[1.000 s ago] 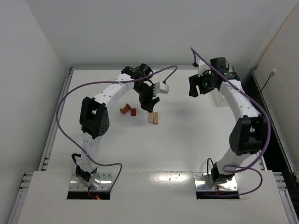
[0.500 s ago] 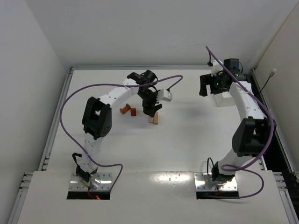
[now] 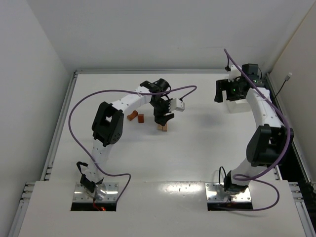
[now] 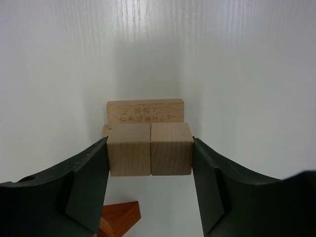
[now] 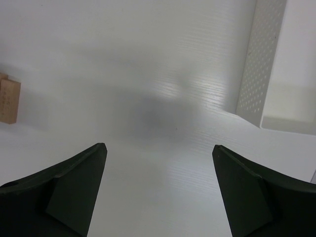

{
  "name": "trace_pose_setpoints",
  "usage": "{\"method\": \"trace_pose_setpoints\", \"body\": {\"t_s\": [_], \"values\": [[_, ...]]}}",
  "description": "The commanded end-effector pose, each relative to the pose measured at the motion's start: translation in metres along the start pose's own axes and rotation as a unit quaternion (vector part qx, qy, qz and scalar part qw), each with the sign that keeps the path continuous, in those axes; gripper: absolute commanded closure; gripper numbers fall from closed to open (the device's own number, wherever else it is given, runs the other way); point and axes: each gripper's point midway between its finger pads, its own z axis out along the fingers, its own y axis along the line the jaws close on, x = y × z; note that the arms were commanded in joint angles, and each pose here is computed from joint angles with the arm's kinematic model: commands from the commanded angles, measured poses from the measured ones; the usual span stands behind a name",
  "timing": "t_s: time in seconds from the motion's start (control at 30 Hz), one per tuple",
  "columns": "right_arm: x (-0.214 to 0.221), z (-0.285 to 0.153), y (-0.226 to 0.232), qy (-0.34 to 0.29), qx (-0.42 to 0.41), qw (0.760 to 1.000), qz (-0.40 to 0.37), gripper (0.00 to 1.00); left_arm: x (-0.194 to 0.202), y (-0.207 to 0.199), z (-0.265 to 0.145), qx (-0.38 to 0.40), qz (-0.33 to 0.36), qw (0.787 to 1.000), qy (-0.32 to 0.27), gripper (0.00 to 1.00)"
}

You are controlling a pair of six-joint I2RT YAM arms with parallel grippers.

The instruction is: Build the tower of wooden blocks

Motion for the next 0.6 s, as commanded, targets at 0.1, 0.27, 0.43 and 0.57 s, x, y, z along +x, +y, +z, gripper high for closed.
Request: {"method": "trace_pose_setpoints", "body": {"t_s": [0.1,0.27,0.43,0.57], "values": [[-0.0128,-0.0155,0.002,-0.032,-0.003,0.999,0.004,0.14,-0.005,0.0065,0.0083,-0.013,0.016,1.0,-0.001,1.0],[-0.0128,-0.0155,0.002,-0.032,-0.003,0.999,0.004,0.14,-0.0029,0.0108,0.0134,-0.016,0.016,1.0,0.002,1.0],[-0.0113,-0.0124,0.0034,-0.029,-0.009,0.999,0.01,0.14,-0.0004,0.0105,0.017,-0.013,0.014,1.0,0.005,1.0],[-0.0094,-0.0093,0.0029,-0.024,-0.01,1.0,0.012,0.14,-0.0016,0.0095,0.0173,-0.01,0.014,1.0,0.002,1.0]]}}
